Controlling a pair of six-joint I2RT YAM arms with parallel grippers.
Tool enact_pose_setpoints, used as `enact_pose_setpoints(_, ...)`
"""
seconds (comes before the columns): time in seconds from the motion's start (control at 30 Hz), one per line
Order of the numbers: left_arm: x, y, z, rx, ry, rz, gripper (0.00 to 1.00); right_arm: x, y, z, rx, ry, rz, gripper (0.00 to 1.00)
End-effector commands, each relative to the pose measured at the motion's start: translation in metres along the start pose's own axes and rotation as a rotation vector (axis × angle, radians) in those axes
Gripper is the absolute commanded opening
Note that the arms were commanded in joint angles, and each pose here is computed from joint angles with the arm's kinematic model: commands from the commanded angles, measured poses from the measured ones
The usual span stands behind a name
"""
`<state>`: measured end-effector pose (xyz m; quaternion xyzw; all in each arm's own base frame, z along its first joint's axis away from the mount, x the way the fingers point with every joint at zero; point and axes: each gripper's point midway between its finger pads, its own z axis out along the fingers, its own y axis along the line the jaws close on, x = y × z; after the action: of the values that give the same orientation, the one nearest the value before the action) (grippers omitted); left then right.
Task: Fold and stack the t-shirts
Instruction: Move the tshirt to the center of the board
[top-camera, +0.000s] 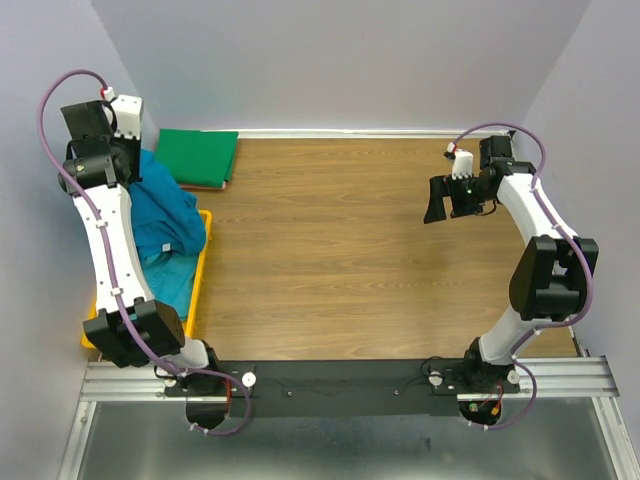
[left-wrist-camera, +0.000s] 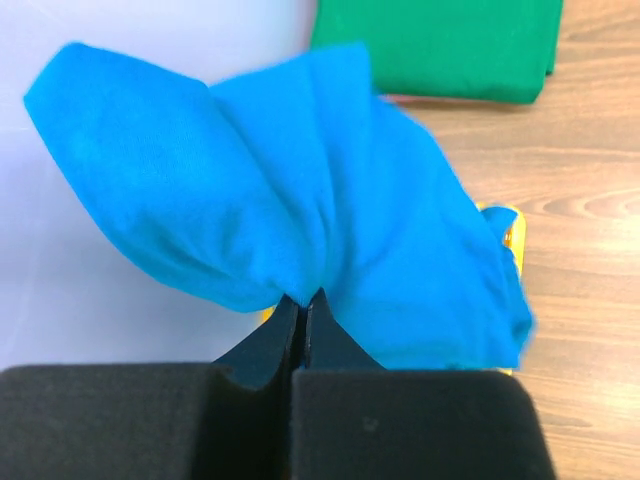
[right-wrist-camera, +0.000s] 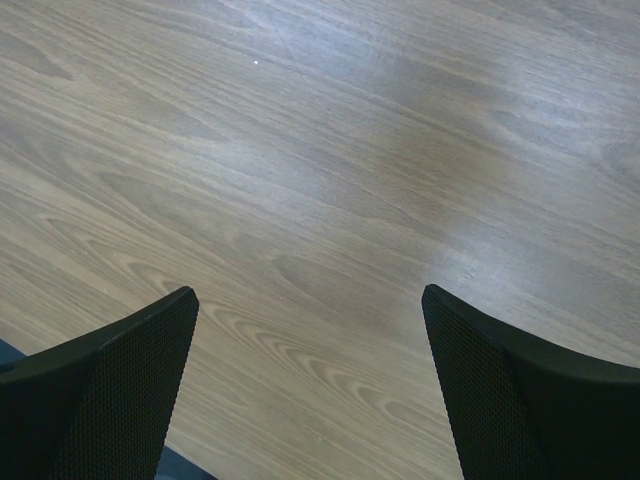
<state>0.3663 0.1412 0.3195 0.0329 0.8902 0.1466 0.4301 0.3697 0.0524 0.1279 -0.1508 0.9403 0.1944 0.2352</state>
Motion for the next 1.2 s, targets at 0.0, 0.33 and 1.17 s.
enact_pose_setpoints(0.0,-0.051,0.007,-0.048,-0.040,-0.195,0.008,0.00,-0.002,-0.004,-0.002,0.006,0.011,-0.016,1.00)
enact_pose_setpoints(0.33,-0.182,-0.026,-0.160,0.008,-0.699,0.165,0.00,-0.007,-0.008,0.000,0.005,0.016,-0.034,1.00)
enact_pose_setpoints(1.17,-0.185,-0.354,-0.152,1.016,-0.833,0.431,0.69,0.013,-0.002,-0.041,0.132,-0.021,-0.062,1.00)
